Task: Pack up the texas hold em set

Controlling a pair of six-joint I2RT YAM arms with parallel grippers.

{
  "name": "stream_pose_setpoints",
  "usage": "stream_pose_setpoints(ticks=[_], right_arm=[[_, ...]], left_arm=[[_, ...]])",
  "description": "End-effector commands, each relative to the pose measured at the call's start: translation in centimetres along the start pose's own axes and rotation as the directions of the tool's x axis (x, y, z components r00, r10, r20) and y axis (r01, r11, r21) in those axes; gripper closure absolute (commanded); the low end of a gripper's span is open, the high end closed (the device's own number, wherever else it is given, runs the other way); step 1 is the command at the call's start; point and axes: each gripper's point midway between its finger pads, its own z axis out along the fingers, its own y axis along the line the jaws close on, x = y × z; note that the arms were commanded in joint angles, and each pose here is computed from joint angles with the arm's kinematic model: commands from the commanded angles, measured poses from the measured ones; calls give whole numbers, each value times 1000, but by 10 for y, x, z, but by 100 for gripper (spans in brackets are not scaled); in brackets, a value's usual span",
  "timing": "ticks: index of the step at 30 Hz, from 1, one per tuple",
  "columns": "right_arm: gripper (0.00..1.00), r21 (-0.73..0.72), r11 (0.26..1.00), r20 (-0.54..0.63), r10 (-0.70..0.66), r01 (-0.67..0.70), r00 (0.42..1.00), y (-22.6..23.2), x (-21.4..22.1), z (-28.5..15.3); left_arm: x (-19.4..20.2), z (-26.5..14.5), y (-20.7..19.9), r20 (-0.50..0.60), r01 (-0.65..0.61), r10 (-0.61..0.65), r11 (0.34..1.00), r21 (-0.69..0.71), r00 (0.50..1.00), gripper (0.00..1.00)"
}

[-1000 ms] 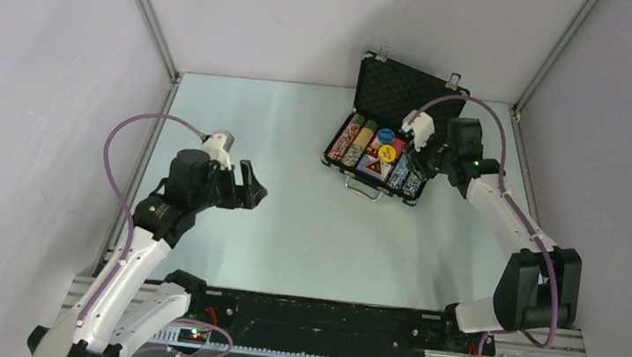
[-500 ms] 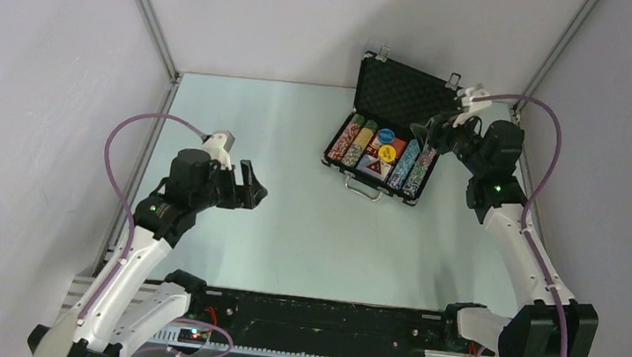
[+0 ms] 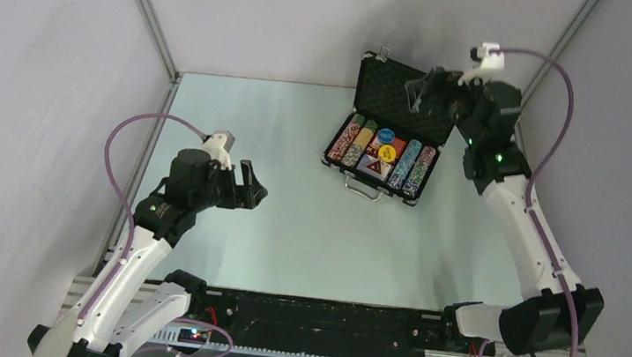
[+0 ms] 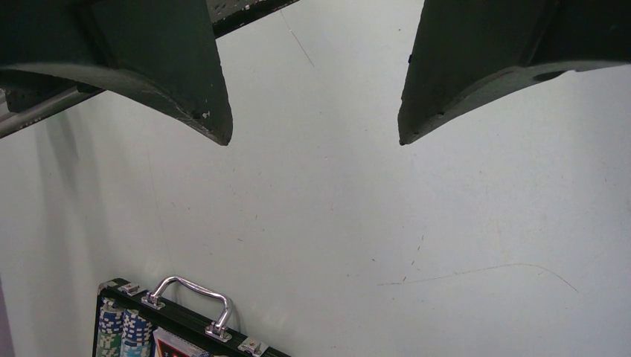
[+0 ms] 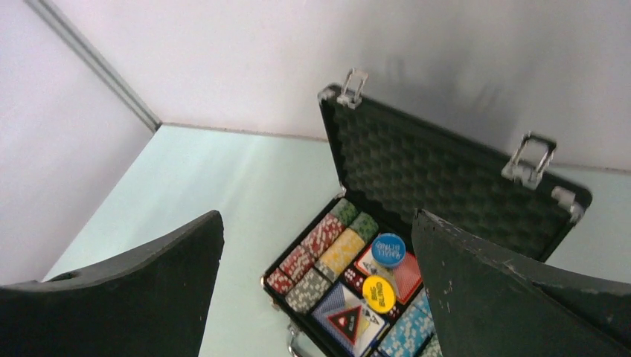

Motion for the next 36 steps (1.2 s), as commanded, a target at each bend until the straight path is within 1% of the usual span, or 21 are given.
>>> stream_pose_setpoints(ticks=[1,2,4,5,6,7,8,9,13,16,18,19,20,21,22,23,24,27,31,36], right_arm=[[1,162,981,-80,-98,109,992,-12,-32,17],[1,159,980,-78,-109,120,991,-9,-45,17],[1,189,978,-66,-79,90,995,-25,-45,27],[1,200,979,-24,-23,27,999,-30,-49,33],[1,244,970,-13,23,-19,1000,-53,-46,37],[1,229,969,3,100,-98,995,-55,-47,41],[1,260,956,14,137,-136,990,-75,-50,47],[1,294,938,6,189,-182,982,-84,-46,48],[2,406,888,8,232,-216,973,-126,-43,60],[3,430,867,-3,281,-252,960,-144,-34,76],[4,413,864,-23,327,-289,945,-148,-22,89],[4,411,859,-12,340,-306,940,-153,-25,91],[4,408,848,-26,381,-338,924,-159,-13,99],[5,402,844,-15,394,-355,919,-163,-16,101],[5,395,836,-23,424,-381,905,-166,-7,110],[5,386,835,-16,430,-391,903,-167,-9,113],[5,386,827,-30,454,-409,890,-169,2,120],[6,389,815,-53,485,-429,873,-175,14,136],[6,408,799,-84,514,-441,854,-182,28,145],[11,407,769,-134,584,-493,800,-187,48,150]], left_arm=[[-5,1,1,16,-25,25,1000,-2,1000,13],[-5,0,1,17,-25,25,1000,-2,1000,13],[-6,0,1,20,-26,26,1000,-2,999,13],[-5,0,1,19,-25,25,1000,-2,999,13],[-5,0,1,19,-25,25,1000,-1,1000,13],[-5,0,1,20,-25,25,1000,0,999,13],[-5,0,1,19,-27,27,1000,0,999,13],[-6,0,1,20,-27,27,1000,-1,999,13],[-6,0,1,20,-27,27,1000,-2,999,13],[-6,0,1,21,-28,28,1000,-2,999,13],[-6,0,1,20,-28,28,1000,-1,999,13],[-6,0,1,20,-28,28,1000,-1,999,13],[-6,0,1,21,-28,28,1000,-2,999,13],[-5,0,2,19,-28,29,1000,-3,999,13],[-5,0,2,20,-30,30,1000,-3,999,13],[-5,0,2,19,-30,30,1000,-4,999,13],[-5,0,2,20,-30,30,1000,-4,999,13],[-5,0,2,19,-29,29,1000,-5,999,13],[-5,1,3,18,-30,30,1000,-8,999,13],[-5,1,4,16,-31,31,999,-16,999,13]])
